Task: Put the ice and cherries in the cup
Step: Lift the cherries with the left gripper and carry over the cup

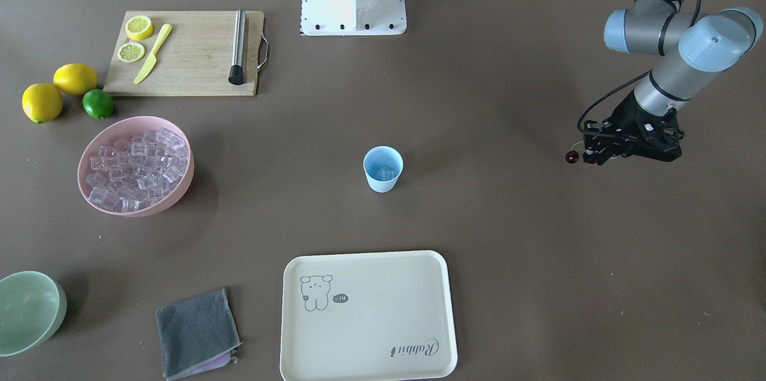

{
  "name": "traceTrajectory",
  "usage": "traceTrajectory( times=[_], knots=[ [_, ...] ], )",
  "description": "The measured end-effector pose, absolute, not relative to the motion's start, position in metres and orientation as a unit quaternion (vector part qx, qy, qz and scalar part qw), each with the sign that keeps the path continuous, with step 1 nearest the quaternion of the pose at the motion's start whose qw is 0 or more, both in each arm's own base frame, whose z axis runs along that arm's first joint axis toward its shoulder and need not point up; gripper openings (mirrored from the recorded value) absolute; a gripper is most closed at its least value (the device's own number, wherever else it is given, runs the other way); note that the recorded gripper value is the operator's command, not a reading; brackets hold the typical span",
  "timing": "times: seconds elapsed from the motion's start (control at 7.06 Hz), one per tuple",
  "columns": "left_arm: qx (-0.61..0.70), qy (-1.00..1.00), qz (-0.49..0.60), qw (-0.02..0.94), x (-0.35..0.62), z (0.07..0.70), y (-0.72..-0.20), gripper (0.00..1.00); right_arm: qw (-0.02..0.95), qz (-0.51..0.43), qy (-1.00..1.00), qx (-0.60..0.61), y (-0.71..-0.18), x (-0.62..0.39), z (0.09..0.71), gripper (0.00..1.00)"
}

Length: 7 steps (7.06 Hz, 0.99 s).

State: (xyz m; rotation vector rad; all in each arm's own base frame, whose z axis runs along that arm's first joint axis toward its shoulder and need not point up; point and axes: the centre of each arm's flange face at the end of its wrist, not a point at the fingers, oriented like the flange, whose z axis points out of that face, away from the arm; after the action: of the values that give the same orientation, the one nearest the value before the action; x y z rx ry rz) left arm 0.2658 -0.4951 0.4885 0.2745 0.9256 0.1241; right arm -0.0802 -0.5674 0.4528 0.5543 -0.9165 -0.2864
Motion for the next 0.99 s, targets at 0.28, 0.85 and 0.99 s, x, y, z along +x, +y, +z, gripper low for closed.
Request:
traceTrajectory(
  times=[0.28, 0.85, 0.99],
  knots=[
    [0.181, 0.477, 0.042, 0.859, 0.25, 0.415, -0.508, 0.0, 0.853, -0.133, -0.435, 0.257, -0.567, -0.08, 0.459, 1.0],
    [0.246, 0.517, -0.027, 0.82, 0.308, 0.277, -0.544, 0.0, 0.858, -0.126, -0.436, 0.24, -0.557, -0.079, 0.478, 1.0],
    [0.253, 0.508, -0.031, 0.823, 0.338, 0.253, -0.546, 0.0, 0.859, -0.125, -0.436, 0.239, -0.557, -0.079, 0.479, 1.0]
  ],
)
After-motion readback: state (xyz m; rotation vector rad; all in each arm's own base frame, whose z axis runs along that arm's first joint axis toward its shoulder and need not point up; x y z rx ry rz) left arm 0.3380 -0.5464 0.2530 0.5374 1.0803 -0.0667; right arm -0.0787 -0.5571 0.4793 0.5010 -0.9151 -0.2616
